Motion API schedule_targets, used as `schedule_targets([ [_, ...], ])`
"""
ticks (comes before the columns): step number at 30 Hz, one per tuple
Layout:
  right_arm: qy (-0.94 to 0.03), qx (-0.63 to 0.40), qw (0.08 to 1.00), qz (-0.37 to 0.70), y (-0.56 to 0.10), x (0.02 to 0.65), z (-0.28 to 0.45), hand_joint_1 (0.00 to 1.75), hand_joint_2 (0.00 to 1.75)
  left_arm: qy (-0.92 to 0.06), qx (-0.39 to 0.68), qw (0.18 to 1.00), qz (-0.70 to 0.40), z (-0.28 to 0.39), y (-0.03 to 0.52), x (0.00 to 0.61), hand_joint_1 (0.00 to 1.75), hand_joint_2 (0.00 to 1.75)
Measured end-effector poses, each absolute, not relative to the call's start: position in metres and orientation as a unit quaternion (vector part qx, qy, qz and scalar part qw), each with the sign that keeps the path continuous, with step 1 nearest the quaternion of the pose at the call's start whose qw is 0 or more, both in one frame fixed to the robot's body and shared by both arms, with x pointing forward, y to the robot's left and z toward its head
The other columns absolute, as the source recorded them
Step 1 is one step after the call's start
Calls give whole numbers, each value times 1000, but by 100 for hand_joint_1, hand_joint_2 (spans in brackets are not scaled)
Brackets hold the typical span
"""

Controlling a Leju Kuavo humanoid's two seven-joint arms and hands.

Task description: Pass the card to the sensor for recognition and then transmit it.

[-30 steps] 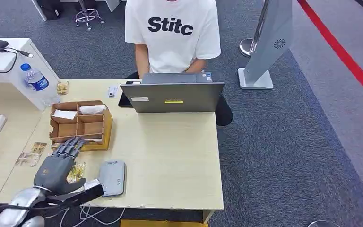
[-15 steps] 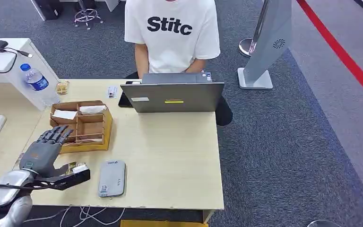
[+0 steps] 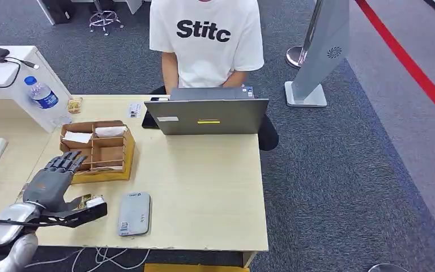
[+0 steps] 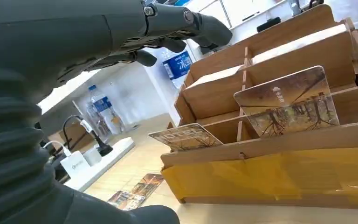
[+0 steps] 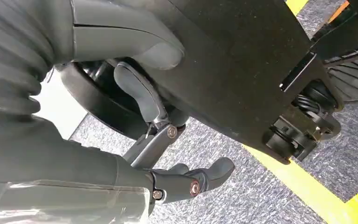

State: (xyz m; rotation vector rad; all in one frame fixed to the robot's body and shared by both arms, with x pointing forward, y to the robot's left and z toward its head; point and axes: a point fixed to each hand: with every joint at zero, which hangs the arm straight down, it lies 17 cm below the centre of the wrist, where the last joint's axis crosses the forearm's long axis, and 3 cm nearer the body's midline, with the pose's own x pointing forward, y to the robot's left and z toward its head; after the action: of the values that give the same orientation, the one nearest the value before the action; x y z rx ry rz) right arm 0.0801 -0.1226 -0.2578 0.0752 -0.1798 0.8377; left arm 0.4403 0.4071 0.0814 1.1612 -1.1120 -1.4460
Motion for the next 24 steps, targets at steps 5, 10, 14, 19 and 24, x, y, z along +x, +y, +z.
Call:
schedule_targets([
  [5, -87, 36, 909, 406, -123, 80, -258, 0, 175, -453, 474, 471, -590, 81, 407, 440, 0, 175],
  [10, -87, 37, 909, 406, -123, 80, -258, 0, 175, -453, 474, 471, -591, 80, 408, 440, 0, 175],
  [14, -89, 41, 908, 407, -121, 80, -257, 0, 175, -485, 505, 432, -568, 104, 396, 453, 0, 175],
  [19, -90, 46, 906, 411, -119, 80, -257, 0, 175, -533, 551, 400, -503, 128, 368, 497, 0, 175],
  [24, -89, 46, 906, 411, -119, 80, -257, 0, 175, -539, 535, 421, -497, 115, 357, 503, 0, 175],
])
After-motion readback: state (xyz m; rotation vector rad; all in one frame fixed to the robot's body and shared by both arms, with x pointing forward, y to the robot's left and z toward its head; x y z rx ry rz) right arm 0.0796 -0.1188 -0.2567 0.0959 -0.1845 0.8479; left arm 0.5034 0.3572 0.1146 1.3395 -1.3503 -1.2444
